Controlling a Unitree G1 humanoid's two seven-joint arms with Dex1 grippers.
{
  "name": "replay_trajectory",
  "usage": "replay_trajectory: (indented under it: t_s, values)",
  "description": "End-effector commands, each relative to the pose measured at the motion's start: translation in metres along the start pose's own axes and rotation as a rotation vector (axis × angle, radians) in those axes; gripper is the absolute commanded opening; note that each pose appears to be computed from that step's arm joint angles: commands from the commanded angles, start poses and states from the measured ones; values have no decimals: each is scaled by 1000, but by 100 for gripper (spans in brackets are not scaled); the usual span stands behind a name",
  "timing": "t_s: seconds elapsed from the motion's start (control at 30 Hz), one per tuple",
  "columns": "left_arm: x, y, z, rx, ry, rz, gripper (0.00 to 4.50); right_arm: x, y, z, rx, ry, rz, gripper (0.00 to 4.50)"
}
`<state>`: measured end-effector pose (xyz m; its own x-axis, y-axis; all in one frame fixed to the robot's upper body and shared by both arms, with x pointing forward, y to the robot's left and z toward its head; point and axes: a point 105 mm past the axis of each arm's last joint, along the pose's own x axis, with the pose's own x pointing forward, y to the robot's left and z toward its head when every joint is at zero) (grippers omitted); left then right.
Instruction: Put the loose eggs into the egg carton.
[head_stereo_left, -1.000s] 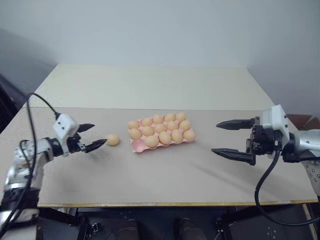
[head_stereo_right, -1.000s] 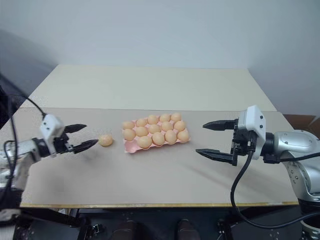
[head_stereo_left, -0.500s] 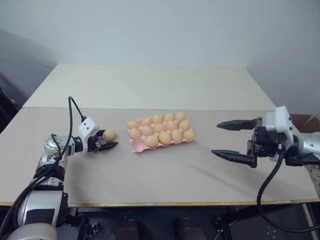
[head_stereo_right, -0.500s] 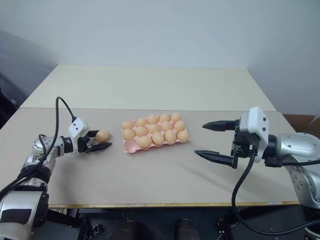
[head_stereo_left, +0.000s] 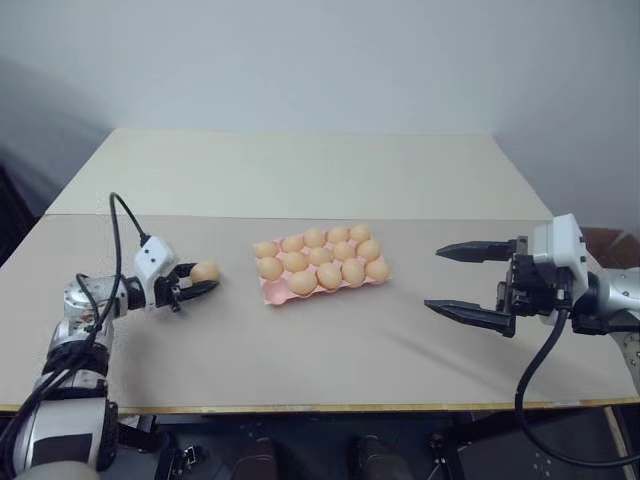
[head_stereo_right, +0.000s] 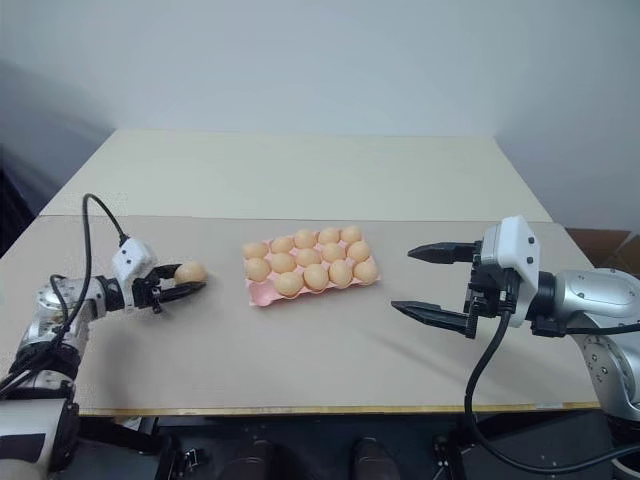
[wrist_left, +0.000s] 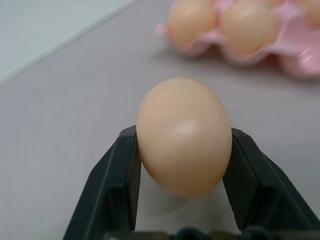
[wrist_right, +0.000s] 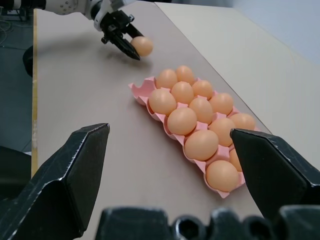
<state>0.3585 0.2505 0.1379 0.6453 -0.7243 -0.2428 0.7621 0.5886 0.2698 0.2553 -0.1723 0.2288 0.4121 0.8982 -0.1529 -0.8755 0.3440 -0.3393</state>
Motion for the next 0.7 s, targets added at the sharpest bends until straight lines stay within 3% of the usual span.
replay_trajectory:
  t_s: [0.03,0.23,0.43,0.53,0.7]
  values:
    - [9,-19,39,67,-118,-86,233,1,0,10,-42,-32,4,450]
    - [42,-56,54,69,-162,-208,233,2,0,11,-45,-35,2,450]
    - [61,-71,52,71,-134,-277,233,1,1,12,-46,-30,-15,450]
    - [65,-70,49,67,-96,-273,290,0,3,11,-45,-28,-22,450]
    - [52,-63,56,85,-99,-256,446,0,4,12,-46,-30,-31,450]
